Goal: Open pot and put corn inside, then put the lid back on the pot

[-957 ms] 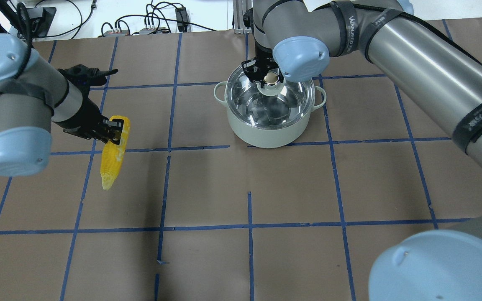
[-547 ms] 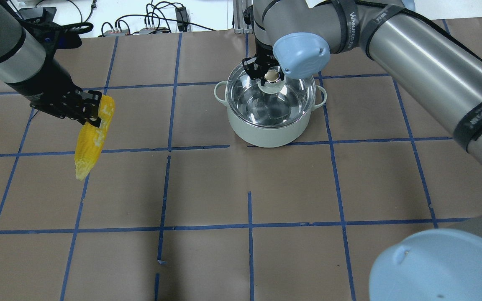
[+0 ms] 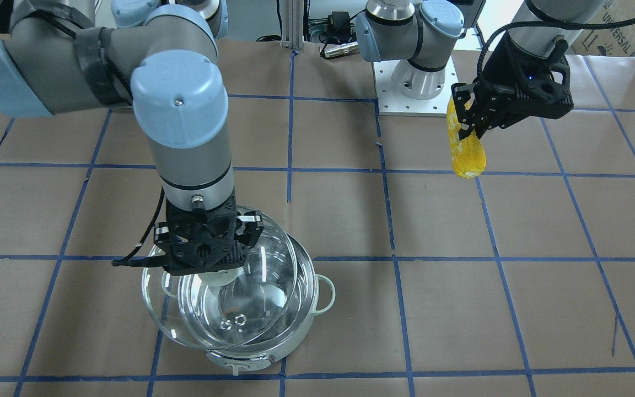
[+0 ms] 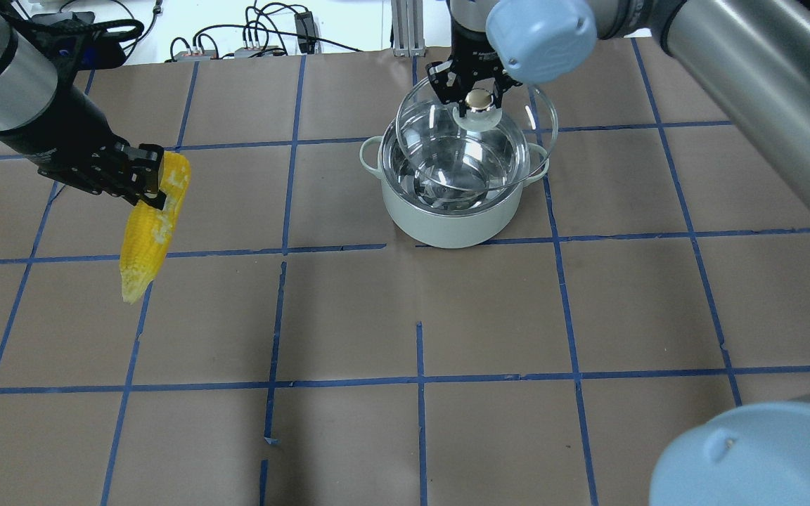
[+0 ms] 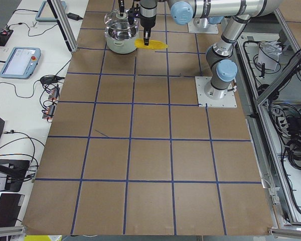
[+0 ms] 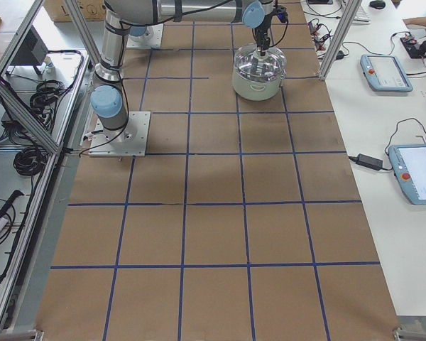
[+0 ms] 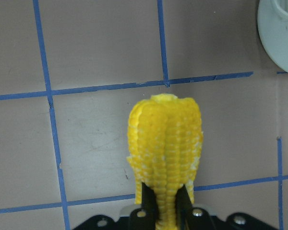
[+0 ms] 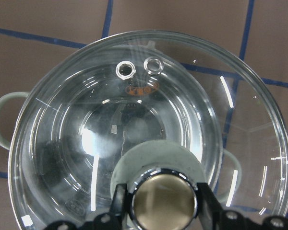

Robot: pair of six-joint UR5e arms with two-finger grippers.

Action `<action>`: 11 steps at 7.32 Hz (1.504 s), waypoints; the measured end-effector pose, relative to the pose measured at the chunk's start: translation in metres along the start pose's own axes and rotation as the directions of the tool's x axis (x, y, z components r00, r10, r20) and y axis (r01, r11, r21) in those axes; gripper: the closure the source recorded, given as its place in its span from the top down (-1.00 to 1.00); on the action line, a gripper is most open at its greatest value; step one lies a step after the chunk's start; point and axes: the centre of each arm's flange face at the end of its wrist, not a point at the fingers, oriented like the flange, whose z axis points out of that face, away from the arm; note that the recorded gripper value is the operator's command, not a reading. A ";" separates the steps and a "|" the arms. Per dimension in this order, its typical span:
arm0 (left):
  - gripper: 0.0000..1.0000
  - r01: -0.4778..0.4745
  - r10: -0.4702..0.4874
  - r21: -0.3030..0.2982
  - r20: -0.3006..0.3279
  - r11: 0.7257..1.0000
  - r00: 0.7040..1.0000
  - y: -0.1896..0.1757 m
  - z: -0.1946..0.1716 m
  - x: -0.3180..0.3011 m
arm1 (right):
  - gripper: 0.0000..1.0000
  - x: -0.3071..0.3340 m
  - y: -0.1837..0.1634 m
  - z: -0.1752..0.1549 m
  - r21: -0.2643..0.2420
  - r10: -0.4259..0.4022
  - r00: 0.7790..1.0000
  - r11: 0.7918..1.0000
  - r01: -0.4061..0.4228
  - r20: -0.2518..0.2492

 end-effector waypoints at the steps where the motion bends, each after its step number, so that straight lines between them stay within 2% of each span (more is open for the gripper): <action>1: -0.98 0.001 -0.001 0.001 -0.006 1.000 1.000 0.002 -0.002 0.001 | -0.34 0.033 -0.006 -0.025 -0.011 0.028 1.000 1.000 -0.028 -0.001; 3: -0.98 0.009 -0.009 -0.003 -0.032 1.000 0.999 0.003 0.002 0.004 | -0.33 0.107 -0.007 -0.060 -0.049 0.083 0.997 0.995 -0.083 0.004; 5: -0.98 0.065 -0.065 -0.002 -0.069 0.998 0.995 -0.001 0.002 0.024 | -0.33 0.160 0.012 -0.083 -0.103 0.127 0.991 0.987 -0.122 0.040; 7: -0.98 0.102 -0.103 -0.008 -0.032 0.995 0.994 -0.001 0.006 0.070 | -0.34 0.169 0.041 -0.102 -0.151 0.129 0.990 0.981 -0.119 0.057; 9: -0.98 0.109 -0.109 0.006 0.014 0.994 0.994 -0.015 0.018 0.110 | -0.34 0.164 0.060 -0.091 -0.177 0.123 0.989 0.978 -0.106 0.084; 11: -0.98 0.133 -0.133 0.034 0.019 0.991 0.991 -0.059 0.035 0.160 | -0.34 0.159 0.086 -0.075 -0.167 0.125 0.988 0.980 -0.108 0.094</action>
